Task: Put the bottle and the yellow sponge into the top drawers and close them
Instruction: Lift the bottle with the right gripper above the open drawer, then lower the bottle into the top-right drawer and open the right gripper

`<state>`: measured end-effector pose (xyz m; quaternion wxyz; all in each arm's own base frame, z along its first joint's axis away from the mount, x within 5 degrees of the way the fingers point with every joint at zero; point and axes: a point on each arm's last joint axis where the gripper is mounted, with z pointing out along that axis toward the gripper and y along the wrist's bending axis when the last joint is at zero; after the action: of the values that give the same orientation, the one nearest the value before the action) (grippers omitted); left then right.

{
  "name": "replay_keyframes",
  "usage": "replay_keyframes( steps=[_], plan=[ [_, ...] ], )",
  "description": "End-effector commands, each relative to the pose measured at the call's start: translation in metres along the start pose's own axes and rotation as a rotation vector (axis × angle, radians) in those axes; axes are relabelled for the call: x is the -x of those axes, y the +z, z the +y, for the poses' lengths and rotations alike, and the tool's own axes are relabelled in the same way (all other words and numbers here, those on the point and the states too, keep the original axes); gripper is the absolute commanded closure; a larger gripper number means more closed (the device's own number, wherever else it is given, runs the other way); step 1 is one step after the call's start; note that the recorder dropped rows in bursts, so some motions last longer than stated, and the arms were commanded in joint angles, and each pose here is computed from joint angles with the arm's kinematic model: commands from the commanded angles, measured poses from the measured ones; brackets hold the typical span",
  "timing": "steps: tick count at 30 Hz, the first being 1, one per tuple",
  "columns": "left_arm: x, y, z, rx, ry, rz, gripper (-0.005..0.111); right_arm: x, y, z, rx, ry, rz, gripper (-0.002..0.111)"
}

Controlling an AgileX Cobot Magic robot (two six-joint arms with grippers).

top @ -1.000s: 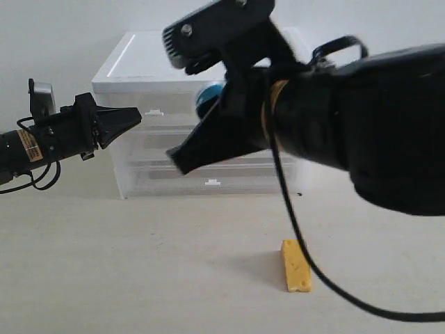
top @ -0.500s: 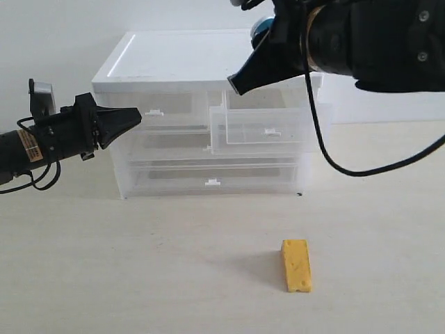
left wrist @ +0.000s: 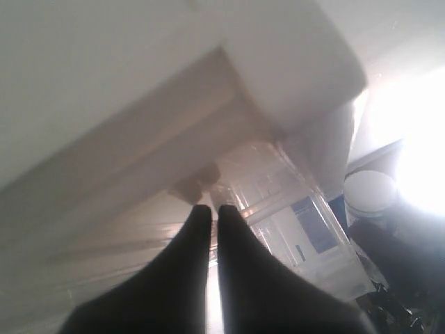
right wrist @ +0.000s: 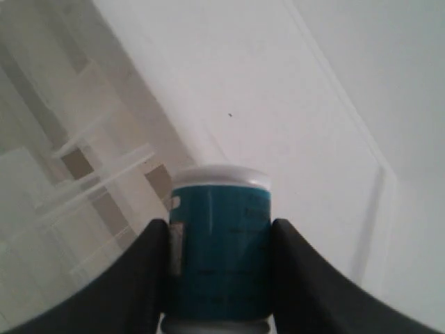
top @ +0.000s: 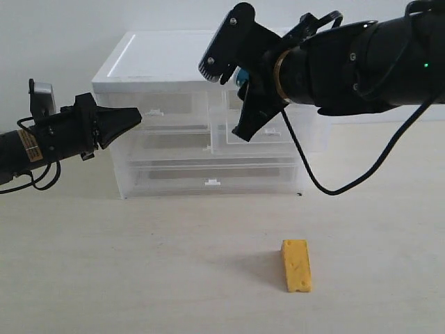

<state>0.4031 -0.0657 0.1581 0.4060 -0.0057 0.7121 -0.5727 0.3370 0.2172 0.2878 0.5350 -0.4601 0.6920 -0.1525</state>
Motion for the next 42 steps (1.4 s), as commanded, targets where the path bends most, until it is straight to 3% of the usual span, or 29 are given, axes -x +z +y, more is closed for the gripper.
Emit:
replay_keyframes(
  steps=[1,5,10,12,23,30,33,36,38,42],
  plan=[
    [0.001,0.002,0.000,0.002,0.003,-0.012,0.103,0.001,0.000,-0.007,-0.034,-0.042,0.005,0.108],
    [0.001,0.002,0.000,0.002,0.003,-0.012,0.103,0.004,0.000,-0.004,0.001,-0.031,-0.026,0.106],
    [0.001,0.002,0.000,0.002,0.003,-0.012,0.103,0.005,0.000,-0.002,0.019,-0.013,-0.038,0.073],
    [0.001,0.002,0.000,0.002,0.003,-0.012,0.103,0.004,0.000,-0.002,0.013,-0.011,-0.030,0.067],
    [0.001,0.002,0.000,0.004,0.011,-0.012,0.103,0.002,-0.001,-0.004,0.005,0.082,-0.003,0.068],
    [0.002,0.002,0.000,0.004,0.016,-0.015,0.103,0.016,-0.034,-0.026,-0.003,0.289,-0.061,0.068],
    [0.002,0.002,0.000,0.004,0.016,-0.015,0.103,0.013,-0.042,-0.027,0.034,0.527,-0.005,0.069],
    [0.002,0.002,0.000,0.004,0.016,-0.015,0.103,0.009,-0.043,-0.027,0.024,0.544,0.035,0.088],
    [0.002,0.002,0.000,0.004,0.016,-0.015,0.103,0.008,-0.040,-0.026,0.022,0.532,0.045,0.108],
    [0.001,0.002,0.000,0.006,0.018,-0.009,0.103,0.008,-0.026,-0.014,0.061,0.524,0.025,0.108]
  ],
)
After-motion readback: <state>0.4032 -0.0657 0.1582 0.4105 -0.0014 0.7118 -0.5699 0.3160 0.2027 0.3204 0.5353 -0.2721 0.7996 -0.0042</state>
